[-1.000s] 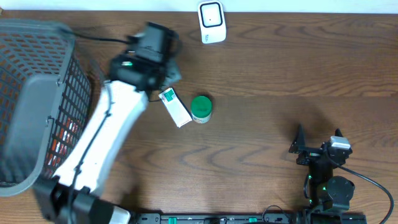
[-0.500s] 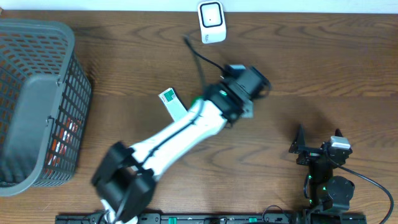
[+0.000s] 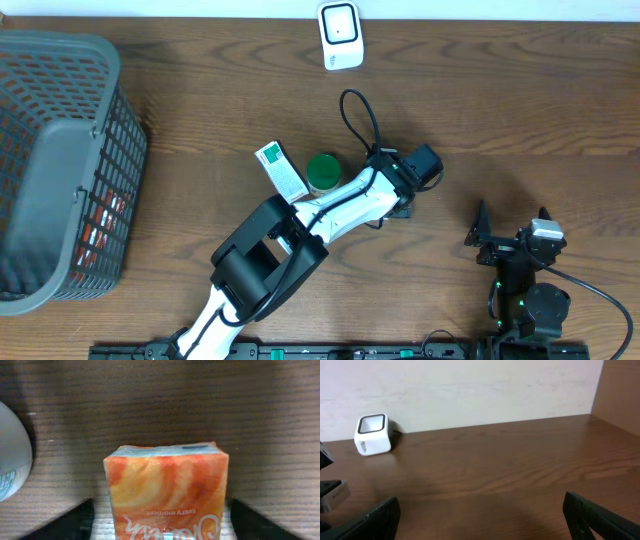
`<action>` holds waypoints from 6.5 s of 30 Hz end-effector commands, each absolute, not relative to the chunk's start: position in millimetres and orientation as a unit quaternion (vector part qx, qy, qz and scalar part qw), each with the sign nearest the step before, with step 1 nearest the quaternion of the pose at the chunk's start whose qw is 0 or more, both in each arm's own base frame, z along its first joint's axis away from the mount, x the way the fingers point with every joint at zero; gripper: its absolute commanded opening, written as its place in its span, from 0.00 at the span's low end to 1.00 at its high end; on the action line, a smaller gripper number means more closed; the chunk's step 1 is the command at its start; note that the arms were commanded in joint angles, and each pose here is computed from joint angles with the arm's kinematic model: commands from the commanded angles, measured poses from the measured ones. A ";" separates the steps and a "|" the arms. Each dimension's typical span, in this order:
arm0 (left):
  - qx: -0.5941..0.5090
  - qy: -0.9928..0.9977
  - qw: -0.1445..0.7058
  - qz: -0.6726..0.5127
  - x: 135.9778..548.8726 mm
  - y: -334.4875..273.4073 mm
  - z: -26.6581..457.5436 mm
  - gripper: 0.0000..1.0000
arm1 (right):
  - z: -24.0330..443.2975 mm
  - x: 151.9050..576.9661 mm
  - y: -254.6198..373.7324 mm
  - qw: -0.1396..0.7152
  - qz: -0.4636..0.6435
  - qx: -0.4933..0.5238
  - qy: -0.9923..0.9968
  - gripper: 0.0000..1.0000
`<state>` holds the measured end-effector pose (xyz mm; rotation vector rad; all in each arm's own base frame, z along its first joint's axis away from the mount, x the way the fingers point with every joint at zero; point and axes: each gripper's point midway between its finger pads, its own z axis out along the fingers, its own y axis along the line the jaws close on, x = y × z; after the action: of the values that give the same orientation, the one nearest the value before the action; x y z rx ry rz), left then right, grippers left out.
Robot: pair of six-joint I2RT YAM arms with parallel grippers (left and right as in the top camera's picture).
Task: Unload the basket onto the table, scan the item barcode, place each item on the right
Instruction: 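Carry the tissue pack past the scanner and place it right of the jar, then reach the left gripper into the basket and grasp the red snack bar, then lift the red snack bar and swing it past the scanner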
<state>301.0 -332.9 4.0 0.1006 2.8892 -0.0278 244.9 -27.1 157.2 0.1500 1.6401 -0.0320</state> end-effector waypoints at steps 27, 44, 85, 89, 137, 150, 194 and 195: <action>-0.403 0.776 0.485 -0.010 308.1 102.3 416.3 0.96 | 156.2 244.7 -27.6 0.679 -0.017 0.064 0.731 0.99; -0.819 0.537 0.185 0.085 239.4 209.2 257.1 0.96 | 156.2 244.7 -27.6 0.679 -0.017 0.064 0.731 0.99; -0.900 0.380 -0.033 0.211 260.8 224.5 28.9 0.96 | 156.2 244.7 -27.6 0.679 -0.017 0.064 0.731 0.99; -0.903 0.378 -0.042 0.197 259.0 216.5 10.1 0.96 | 156.2 244.7 -27.6 0.679 -0.017 0.064 0.731 0.99; -0.671 0.505 0.322 -0.437 422.8 235.5 351.7 0.12 | 156.2 244.7 -27.6 0.679 -0.017 0.064 0.731 0.99; -0.292 0.635 0.507 -0.505 362.8 24.0 543.9 0.15 | 156.2 244.7 -27.6 0.679 -0.017 0.064 0.731 0.99; 0.101 0.974 0.062 -0.192 301.4 -408.5 69.0 0.15 | 156.2 244.7 -27.6 0.679 -0.017 0.064 0.731 0.99; 0.071 0.979 0.071 -0.175 306.4 -403.0 66.0 0.15 | 156.2 244.7 -27.6 0.679 -0.017 0.064 0.731 0.99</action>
<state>293.5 -415.4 79.4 0.4858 2.9142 -0.6508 244.9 -27.1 157.2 0.1500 1.6401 -0.0320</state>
